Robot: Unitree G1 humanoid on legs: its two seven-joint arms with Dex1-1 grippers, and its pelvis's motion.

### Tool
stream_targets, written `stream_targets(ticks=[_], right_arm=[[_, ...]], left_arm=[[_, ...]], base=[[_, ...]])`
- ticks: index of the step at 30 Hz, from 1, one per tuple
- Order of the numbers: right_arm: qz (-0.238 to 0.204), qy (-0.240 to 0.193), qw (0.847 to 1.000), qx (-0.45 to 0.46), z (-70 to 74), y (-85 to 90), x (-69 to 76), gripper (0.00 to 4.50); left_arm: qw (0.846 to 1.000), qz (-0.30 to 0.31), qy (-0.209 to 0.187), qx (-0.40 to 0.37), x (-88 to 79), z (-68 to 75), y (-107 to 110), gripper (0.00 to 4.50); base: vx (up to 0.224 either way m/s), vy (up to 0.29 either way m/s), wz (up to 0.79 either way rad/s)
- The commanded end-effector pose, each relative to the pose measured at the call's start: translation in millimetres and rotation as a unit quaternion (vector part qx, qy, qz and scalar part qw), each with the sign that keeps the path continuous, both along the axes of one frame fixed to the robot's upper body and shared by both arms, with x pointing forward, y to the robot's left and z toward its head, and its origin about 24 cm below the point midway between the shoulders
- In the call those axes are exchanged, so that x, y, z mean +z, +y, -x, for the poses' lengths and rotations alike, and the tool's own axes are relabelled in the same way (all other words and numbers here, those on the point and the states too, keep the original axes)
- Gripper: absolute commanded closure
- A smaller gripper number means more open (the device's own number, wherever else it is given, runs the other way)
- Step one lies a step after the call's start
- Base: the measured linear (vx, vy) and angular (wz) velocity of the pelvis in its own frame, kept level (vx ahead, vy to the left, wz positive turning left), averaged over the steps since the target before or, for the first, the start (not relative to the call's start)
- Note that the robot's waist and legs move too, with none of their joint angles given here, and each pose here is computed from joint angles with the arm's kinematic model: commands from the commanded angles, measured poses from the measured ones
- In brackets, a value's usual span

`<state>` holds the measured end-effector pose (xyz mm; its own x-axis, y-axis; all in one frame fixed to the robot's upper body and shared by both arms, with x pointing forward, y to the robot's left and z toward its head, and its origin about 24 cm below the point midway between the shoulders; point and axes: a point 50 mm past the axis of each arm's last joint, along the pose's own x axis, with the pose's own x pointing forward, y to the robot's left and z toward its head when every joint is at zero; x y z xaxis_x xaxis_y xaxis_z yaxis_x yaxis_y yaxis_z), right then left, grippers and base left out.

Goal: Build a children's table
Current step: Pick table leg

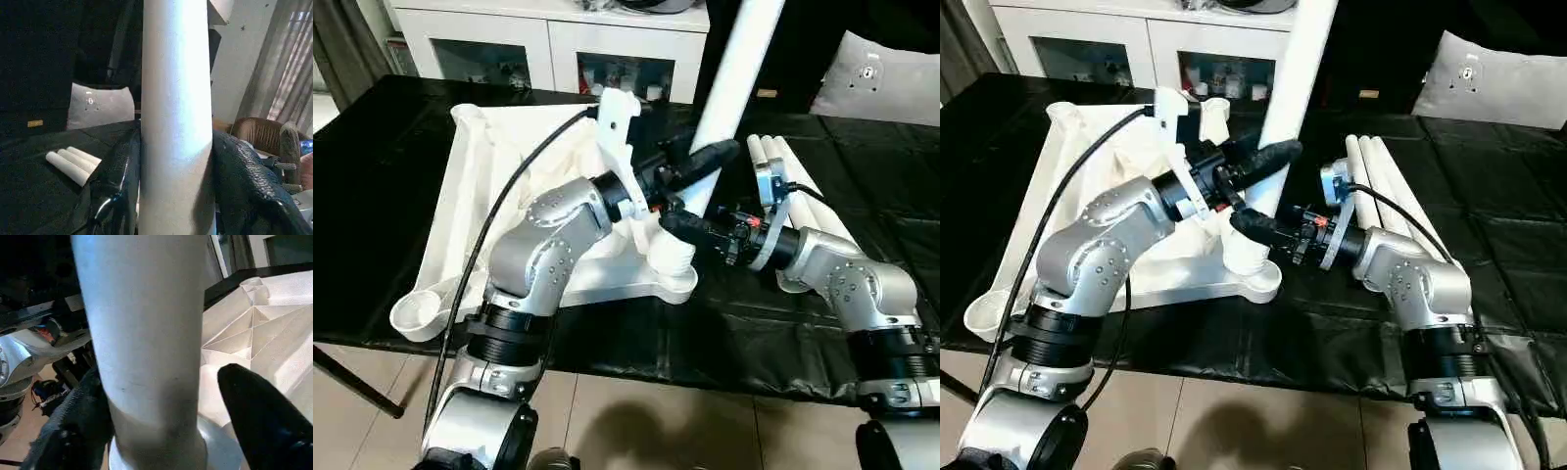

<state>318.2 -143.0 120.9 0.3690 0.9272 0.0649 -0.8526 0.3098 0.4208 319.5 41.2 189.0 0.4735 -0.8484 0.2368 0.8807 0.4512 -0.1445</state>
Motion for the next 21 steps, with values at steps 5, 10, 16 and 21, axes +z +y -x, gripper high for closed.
stream_targets(ticks=[5, 10, 16, 21], right_arm=[[0.001, -0.005, 1.0, 0.003, -3.1, 1.2, 4.2, 1.77], [-0.001, -0.003, 1.0, 0.005, -3.3, 2.0, 3.3, 2.2], [-0.004, 0.004, 1.0, 0.008, -3.3, 2.2, 2.3, 1.77], [0.005, 0.001, 1.0, -0.002, -4.9, 1.3, 1.5, 1.44]], left_arm=[[0.999, 0.001, -0.021, -0.024, 5.0, 7.1, -7.3, 2.66], [0.999, 0.001, -0.022, -0.034, 4.6, 9.6, -10.0, 2.66], [0.999, -0.007, -0.024, -0.038, 3.1, 10.6, -11.7, 2.66], [0.999, -0.012, -0.025, -0.039, 2.0, 11.0, -11.6, 2.66]], base=[[0.0, 0.0, 0.0], [0.0, 0.0, 0.0], [0.0, 0.0, 0.0], [0.0, 0.0, 0.0]])
